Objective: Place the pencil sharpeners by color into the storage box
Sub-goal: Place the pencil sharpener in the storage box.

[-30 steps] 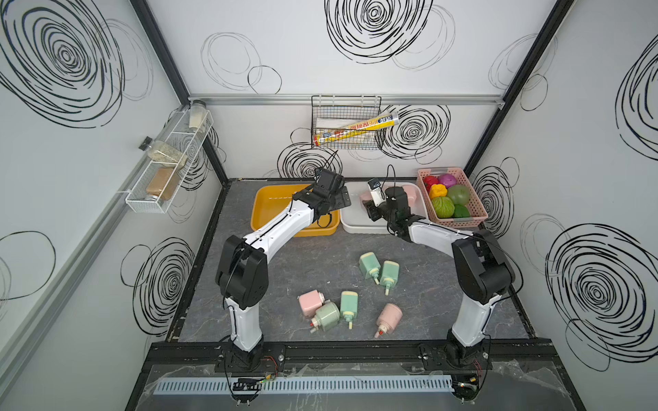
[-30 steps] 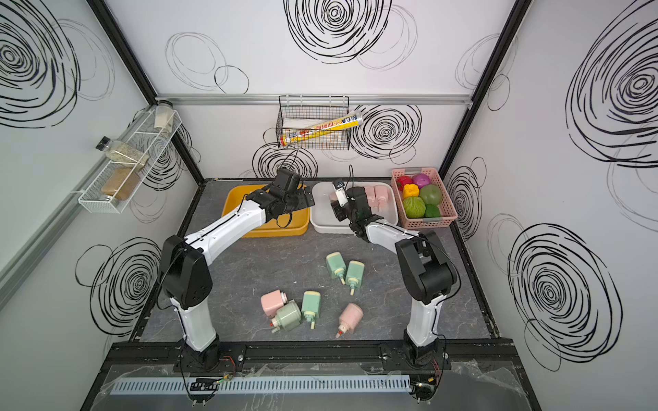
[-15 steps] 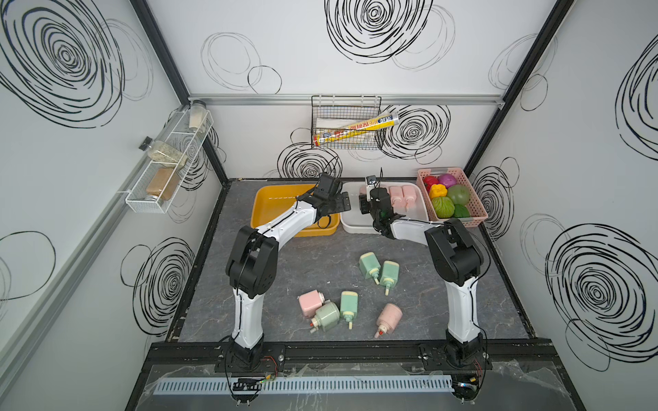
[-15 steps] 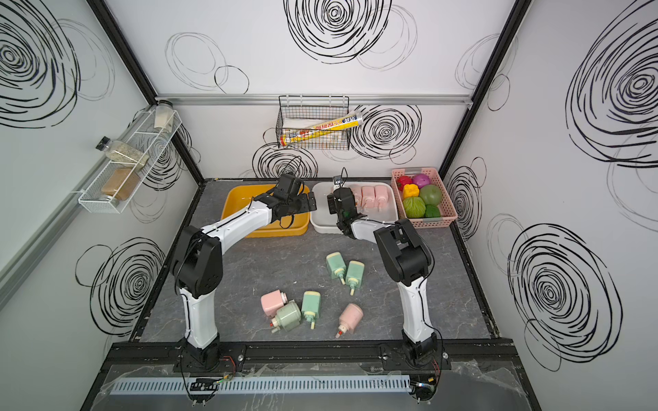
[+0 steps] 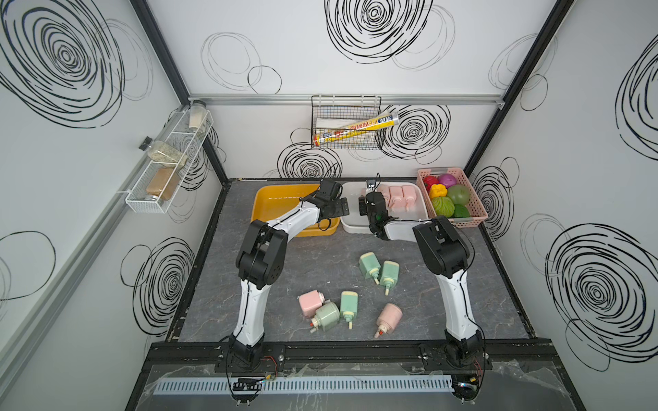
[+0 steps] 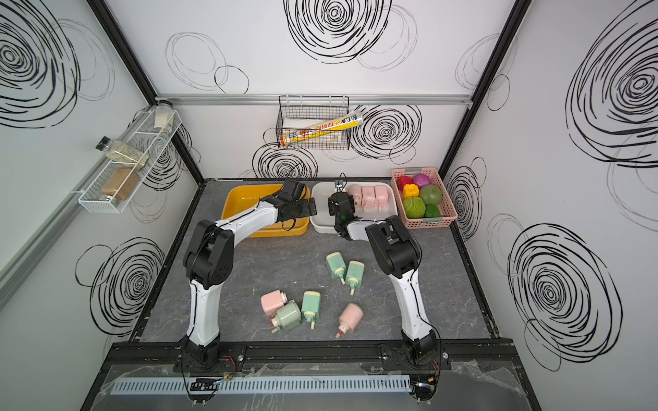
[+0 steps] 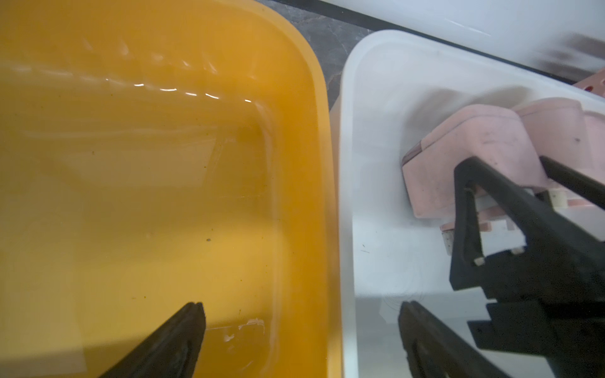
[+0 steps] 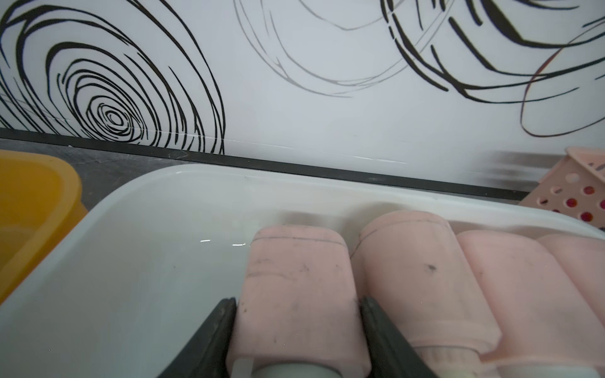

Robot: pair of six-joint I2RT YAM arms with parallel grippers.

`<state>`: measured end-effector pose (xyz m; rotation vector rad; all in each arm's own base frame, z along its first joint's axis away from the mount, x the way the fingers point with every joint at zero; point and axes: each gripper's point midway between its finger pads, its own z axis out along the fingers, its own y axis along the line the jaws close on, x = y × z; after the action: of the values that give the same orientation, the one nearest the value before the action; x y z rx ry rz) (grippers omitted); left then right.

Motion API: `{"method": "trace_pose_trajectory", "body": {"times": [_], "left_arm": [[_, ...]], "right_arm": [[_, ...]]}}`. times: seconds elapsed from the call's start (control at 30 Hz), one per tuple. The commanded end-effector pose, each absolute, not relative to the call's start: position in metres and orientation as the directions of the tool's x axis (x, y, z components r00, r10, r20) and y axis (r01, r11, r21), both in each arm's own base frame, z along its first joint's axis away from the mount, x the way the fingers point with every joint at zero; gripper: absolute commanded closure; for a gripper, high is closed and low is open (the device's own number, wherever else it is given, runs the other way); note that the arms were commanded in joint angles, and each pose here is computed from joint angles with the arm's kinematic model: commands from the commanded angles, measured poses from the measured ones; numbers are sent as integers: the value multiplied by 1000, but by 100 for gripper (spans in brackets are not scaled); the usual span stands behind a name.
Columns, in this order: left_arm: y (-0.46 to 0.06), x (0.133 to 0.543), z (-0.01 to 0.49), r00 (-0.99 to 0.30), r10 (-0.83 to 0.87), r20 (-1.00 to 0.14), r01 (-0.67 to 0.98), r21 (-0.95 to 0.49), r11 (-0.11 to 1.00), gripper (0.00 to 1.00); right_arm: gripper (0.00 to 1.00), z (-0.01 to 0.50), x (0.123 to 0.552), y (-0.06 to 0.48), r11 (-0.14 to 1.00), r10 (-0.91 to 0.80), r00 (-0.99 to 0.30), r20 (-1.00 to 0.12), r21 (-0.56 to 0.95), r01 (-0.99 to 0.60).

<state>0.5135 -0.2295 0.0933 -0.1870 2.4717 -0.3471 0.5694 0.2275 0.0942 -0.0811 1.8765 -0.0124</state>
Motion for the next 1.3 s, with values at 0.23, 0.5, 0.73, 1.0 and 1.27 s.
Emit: {"method": "trace_pose_trajectory", "body": {"times": [0.23,0.5,0.73,1.0,1.27], "left_arm": [[-219,523,77,-794,-234,-560,-92,-271,958,1],[-218,522,73,-802,-238,-547,-103,-267,958,1],[-212,518,69,-809,-243,-536,-116,-260,959,1],[-209,518,65,-812,-252,-526,-123,-268,956,1],[-213,521,65,-818,-243,-522,-107,-277,955,1]], "right_arm": [[81,110,585,219,998,4,-247,-969,-10,54],[46,105,587,223,998,-11,-276,-961,-26,49],[35,101,584,217,997,-15,-304,-953,-39,71],[31,103,585,218,996,-36,-313,-949,-59,67],[11,138,581,233,998,-56,-326,-944,-45,-41]]}}
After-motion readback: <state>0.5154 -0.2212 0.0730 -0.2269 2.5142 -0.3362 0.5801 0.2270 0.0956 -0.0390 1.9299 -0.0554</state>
